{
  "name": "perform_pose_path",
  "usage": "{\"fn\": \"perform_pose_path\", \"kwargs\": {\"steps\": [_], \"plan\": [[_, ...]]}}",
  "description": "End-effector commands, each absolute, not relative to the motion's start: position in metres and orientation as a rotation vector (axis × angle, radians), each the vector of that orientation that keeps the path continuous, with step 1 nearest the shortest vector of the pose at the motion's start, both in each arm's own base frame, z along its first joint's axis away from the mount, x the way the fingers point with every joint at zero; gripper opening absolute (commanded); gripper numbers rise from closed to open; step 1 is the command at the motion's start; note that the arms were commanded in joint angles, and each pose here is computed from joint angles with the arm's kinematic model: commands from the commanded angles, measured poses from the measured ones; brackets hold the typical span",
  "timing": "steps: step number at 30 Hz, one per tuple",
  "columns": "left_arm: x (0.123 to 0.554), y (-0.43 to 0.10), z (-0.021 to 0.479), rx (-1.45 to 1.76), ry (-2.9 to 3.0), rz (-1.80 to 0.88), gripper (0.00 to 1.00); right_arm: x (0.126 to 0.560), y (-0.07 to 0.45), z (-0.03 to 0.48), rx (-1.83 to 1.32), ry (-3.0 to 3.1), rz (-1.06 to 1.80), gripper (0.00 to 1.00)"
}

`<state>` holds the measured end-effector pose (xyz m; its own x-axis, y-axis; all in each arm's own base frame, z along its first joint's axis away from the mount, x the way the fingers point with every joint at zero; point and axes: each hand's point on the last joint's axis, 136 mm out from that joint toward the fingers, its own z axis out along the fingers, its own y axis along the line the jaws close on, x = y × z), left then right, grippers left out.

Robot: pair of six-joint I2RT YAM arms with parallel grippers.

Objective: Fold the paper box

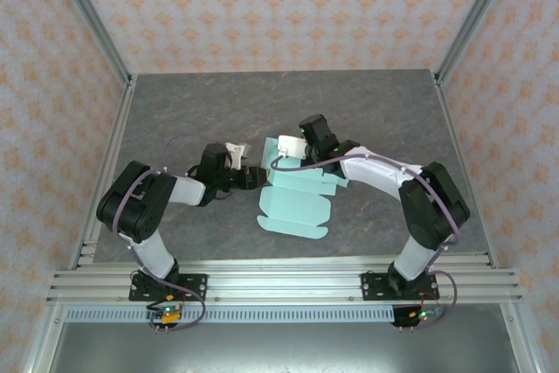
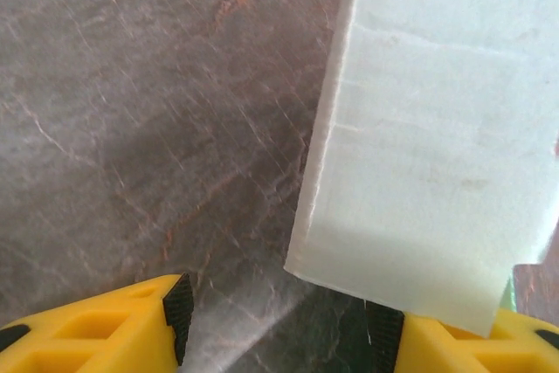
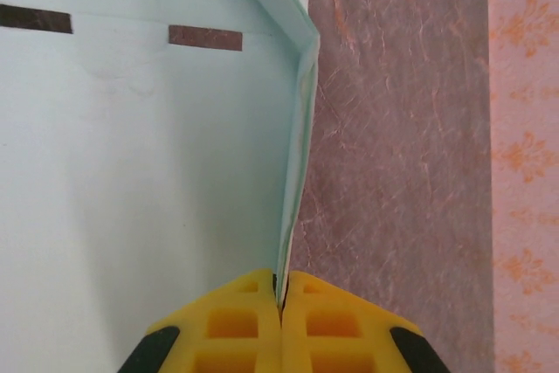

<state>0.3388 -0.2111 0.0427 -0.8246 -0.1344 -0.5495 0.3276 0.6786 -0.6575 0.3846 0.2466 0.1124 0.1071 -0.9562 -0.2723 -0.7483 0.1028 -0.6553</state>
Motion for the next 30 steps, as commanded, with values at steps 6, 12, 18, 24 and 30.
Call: {"fn": "perform_pose_path", "kwargs": {"steps": [6, 12, 18, 24, 30], "plan": [[0.339, -0.198, 0.059, 0.142, 2.221, -0.965, 0.57, 0.392, 0.257, 0.12, -1.731, 1.463, -0.502, 0.02], [0.333, -0.186, 0.061, 0.134, 2.238, -0.885, 0.59, 0.397, 0.261, 0.13, -1.736, 1.375, -0.555, 0.0], [0.327, -0.172, 0.068, 0.063, 2.193, -0.885, 0.6, 0.395, 0.26, 0.136, -1.753, 1.359, -0.561, 0.0], [0.331, -0.149, 0.092, 0.037, 2.127, -0.724, 0.6, 0.392, 0.263, 0.136, -1.765, 1.347, -0.531, 0.0], [0.358, -0.139, 0.105, 0.047, 2.073, -0.661, 0.6, 0.38, 0.273, 0.143, -1.759, 1.283, -0.487, 0.0]]}}
